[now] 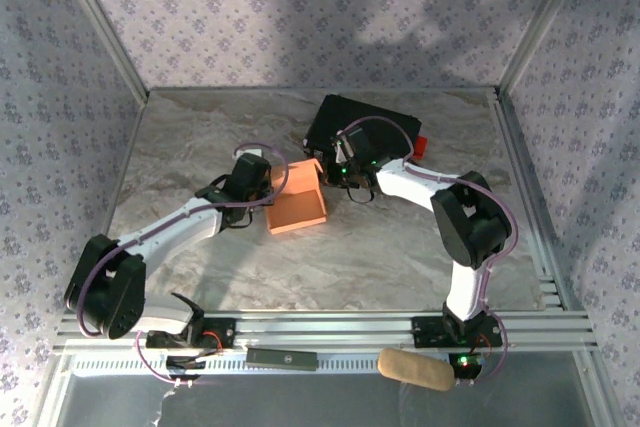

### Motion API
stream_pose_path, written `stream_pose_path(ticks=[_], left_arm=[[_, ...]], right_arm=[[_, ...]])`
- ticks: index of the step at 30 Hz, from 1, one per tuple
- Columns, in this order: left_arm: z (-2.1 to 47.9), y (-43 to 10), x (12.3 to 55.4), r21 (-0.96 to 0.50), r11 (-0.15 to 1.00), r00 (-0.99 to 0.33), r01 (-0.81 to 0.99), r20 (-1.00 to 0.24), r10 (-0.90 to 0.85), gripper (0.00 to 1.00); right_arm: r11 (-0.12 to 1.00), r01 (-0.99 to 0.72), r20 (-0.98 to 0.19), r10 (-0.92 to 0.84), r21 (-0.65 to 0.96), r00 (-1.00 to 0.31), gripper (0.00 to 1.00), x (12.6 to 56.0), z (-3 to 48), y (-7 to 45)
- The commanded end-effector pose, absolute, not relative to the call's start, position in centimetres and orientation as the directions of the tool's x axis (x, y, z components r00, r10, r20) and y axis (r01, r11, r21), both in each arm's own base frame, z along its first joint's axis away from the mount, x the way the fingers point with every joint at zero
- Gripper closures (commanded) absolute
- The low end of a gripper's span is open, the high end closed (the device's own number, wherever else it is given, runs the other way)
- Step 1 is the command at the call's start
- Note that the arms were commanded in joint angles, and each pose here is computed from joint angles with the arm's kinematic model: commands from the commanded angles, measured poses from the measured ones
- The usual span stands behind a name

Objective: Fold the paper box

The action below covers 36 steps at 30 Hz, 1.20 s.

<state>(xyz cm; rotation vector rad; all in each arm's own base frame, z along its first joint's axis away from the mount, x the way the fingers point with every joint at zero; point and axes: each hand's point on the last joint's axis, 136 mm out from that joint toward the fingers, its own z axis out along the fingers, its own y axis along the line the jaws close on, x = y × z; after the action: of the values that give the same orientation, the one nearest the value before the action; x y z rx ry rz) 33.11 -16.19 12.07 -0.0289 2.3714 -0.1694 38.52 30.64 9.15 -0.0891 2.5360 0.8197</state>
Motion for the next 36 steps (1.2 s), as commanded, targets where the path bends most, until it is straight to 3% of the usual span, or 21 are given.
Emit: stream_pose_path(ticks=[1,6,17,27,36], left_arm=[[13.1,-17.0,33.6,-0.125,0.992,-0.688,0.011,-0.721,-0.083,0.93],[13.2,-17.5,33.5,-0.11,0.993,-0.649,-0.034,-0.754,-0.106,0.99],[12.5,-18.9,32.8,0.076,0.989,-0.579,-0.128,-0.815,-0.012,0.96],[10.5,-18.4,31.4,-0.003,0.984,-0.544,-0.178,-0.833,-0.101,0.97],[13.5,-18.0,31.4,0.074,0.987,-0.54,-0.145,-0.841,-0.016,0.98]], right_arm=[[0.812,-0.212,-0.473,0.088,0.544,-0.876,0.85,38.3,10.2,30.8],[0.807,-0.217,-0.481,0.094,0.55,-0.872,0.85,38.6,10.4,30.9],[0.824,-0.193,-0.447,0.081,0.533,-0.891,0.85,37.9,8.0,29.1],[0.822,-0.208,-0.449,0.065,0.531,-0.891,0.85,37.2,8.0,28.4],[0.863,-0.256,-0.574,0.047,0.436,-0.818,0.76,36.7,10.8,25.8]])
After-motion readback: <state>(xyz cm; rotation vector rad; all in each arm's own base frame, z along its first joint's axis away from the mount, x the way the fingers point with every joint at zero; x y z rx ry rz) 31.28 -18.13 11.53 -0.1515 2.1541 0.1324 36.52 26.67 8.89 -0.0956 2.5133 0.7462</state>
